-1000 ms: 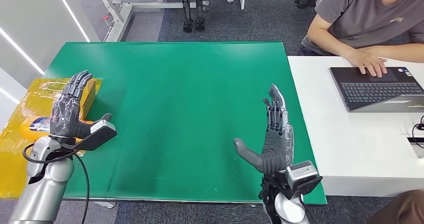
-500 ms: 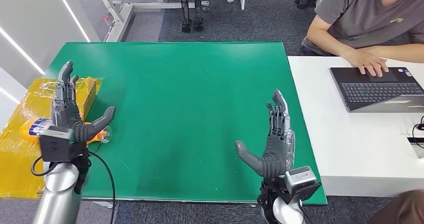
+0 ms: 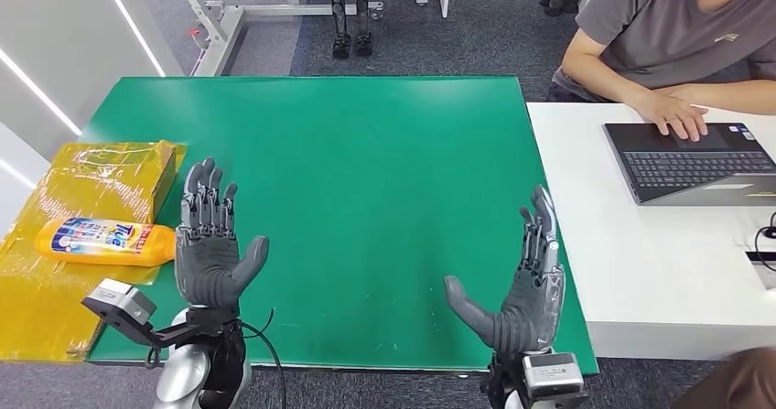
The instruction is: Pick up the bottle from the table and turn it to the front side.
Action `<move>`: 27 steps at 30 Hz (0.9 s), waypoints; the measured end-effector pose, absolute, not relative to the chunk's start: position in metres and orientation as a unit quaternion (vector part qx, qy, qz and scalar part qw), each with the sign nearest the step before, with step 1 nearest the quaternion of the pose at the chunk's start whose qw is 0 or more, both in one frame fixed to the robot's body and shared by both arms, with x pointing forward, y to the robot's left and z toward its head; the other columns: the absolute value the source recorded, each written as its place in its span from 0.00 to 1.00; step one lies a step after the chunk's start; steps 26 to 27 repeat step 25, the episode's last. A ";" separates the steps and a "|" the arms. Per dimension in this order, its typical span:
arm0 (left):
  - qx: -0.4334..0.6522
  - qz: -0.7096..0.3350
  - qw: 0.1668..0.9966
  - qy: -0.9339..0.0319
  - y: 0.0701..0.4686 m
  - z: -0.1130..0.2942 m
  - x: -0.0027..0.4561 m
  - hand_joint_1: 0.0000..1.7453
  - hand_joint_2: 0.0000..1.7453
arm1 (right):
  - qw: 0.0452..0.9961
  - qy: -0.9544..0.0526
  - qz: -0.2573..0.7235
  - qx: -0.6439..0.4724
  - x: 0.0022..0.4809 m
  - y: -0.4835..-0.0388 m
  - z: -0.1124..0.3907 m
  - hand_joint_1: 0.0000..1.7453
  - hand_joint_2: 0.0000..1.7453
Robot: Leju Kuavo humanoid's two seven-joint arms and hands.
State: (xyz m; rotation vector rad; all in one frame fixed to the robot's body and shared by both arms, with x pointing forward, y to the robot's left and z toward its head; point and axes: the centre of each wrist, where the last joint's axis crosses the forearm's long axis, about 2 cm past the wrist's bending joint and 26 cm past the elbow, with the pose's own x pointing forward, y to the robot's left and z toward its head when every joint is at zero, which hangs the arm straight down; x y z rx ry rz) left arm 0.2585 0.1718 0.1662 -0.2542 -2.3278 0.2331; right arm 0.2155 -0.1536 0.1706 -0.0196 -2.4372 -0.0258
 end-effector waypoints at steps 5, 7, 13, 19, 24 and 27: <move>-0.083 0.081 0.383 -0.916 0.168 0.165 0.253 0.00 1.00 | 0.351 -0.936 -0.011 -0.018 0.209 -0.156 0.166 0.00 1.00; -0.076 0.078 0.383 -0.917 0.168 0.163 0.250 0.00 1.00 | 0.354 -0.935 -0.011 -0.021 0.205 -0.158 0.164 0.00 1.00; -0.055 0.072 0.384 -0.919 0.169 0.158 0.243 0.00 1.00 | 0.358 -0.933 -0.007 -0.019 0.198 -0.160 0.158 0.00 1.00; -0.047 0.073 0.381 -0.921 0.170 0.158 0.240 0.00 1.00 | 0.359 -0.933 -0.005 -0.011 0.198 -0.160 0.158 0.00 1.00; -0.044 0.075 0.381 -0.921 0.170 0.159 0.239 0.00 1.00 | 0.359 -0.933 -0.007 -0.010 0.198 -0.160 0.158 0.00 1.00; -0.044 0.075 0.381 -0.921 0.170 0.159 0.239 0.00 1.00 | 0.359 -0.933 -0.007 -0.010 0.198 -0.160 0.158 0.00 1.00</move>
